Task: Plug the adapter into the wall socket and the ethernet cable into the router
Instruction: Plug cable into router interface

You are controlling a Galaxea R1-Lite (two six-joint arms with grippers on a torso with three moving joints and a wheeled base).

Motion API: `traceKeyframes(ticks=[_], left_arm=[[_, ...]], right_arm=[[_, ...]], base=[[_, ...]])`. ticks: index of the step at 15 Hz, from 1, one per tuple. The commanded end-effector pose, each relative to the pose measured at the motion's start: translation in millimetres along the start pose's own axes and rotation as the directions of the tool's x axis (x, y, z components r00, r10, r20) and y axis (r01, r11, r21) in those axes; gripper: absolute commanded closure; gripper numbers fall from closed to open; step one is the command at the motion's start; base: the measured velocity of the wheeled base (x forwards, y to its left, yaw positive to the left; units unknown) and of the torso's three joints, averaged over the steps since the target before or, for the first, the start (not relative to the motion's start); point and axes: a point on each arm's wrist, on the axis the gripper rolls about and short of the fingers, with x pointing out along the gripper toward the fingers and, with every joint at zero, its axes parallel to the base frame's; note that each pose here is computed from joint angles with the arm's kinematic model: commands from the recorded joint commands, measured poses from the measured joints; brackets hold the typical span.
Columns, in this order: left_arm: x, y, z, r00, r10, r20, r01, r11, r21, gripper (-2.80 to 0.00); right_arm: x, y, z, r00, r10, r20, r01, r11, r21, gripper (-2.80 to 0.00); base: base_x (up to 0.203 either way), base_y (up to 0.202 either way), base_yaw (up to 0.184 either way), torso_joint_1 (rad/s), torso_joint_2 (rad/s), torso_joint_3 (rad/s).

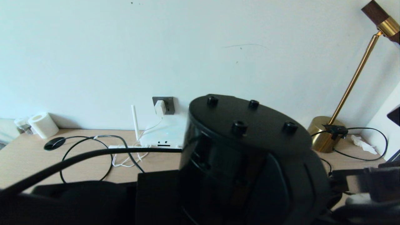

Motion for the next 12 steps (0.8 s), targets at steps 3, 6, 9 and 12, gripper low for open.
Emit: traceKeyframes(ticks=[3, 6, 9, 12], left_arm=[[-2.9, -2.0, -2.1, 1.0, -0.004, -0.008, 0.004, 1.0, 0.005, 0.0], [-4.8, -3.1, -3.4, 1.0, -0.005, -0.015, 0.005, 1.0, 0.005, 0.0], [-5.3, -4.1, -4.3, 1.0, -0.008, -0.018, 0.008, 1.0, 0.005, 0.0], [-6.6, -3.8, -4.6, 1.0, -0.007, -0.02, 0.007, 1.0, 0.005, 0.0]], right_arm=[[-6.0, 7.1, -5.1, 1.0, 0.015, 0.011, -0.014, 1.0, -0.02, 0.0], [-7.9, 8.9, -7.1, 1.0, 0.017, 0.015, -0.017, 1.0, -0.014, 0.0], [-8.3, 9.9, -6.5, 1.0, 0.02, 0.019, -0.021, 1.0, 0.016, 0.0], [-7.9, 9.3, -6.7, 1.0, 0.02, 0.017, -0.021, 0.999, 0.025, 0.0]], base=[[0.0, 0.0, 0.0, 0.0, 0.0, 0.0], [0.0, 0.0, 0.0, 0.0, 0.0, 0.0], [0.0, 0.0, 0.0, 0.002, 0.0, 0.011], [0.0, 0.0, 0.0, 0.0, 0.0, 0.0]])
